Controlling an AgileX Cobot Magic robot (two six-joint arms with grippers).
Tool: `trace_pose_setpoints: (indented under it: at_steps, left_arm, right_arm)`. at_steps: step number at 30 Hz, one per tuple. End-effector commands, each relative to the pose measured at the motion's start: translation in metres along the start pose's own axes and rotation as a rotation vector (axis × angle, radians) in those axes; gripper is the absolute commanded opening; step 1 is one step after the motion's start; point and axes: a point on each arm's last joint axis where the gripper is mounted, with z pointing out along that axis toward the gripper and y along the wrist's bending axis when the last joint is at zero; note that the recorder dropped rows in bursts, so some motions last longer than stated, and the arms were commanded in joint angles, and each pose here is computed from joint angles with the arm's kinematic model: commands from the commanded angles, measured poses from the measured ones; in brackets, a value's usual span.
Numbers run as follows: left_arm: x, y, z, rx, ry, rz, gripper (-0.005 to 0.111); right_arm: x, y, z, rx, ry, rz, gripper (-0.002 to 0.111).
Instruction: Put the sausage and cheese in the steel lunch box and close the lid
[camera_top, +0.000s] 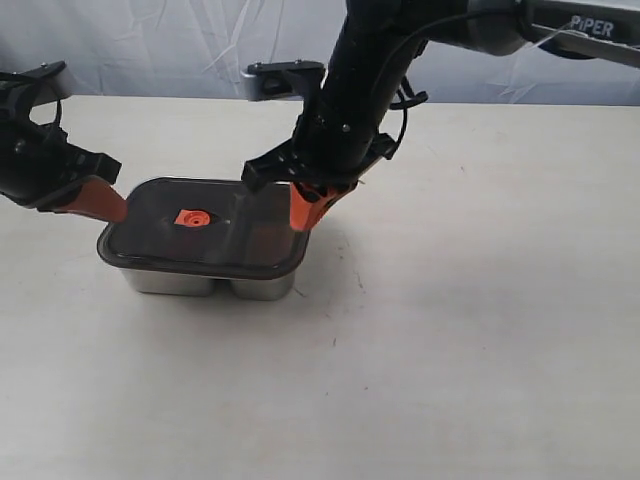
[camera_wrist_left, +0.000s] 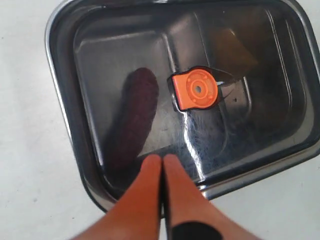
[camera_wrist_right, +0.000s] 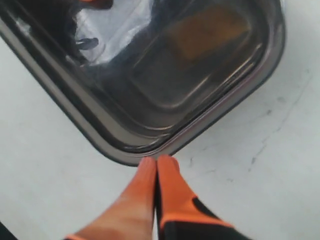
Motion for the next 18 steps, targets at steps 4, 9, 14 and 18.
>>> trace_pose_setpoints:
  at_steps: [4,9,14,18]
  left_arm:
    - [0.002,0.002,0.006,0.018,0.038,-0.017,0.000]
    - [0.002,0.002,0.006,0.008,0.032,-0.014,0.000]
    - [0.001,0.003,0.006,0.004,0.022,-0.017,0.000]
    - [0.001,0.003,0.006,-0.001,0.023,-0.013,0.000]
  right_arm:
    - [0.012,0.010,0.012,-0.015,0.073,-0.022,-0.001]
    - [0.013,0.012,0.004,-0.012,0.057,-0.036,-0.001]
    - [0.014,0.012,0.017,-0.028,0.089,-0.044,-0.001]
    - [0.015,0.010,0.023,-0.032,0.104,-0.038,-0.001]
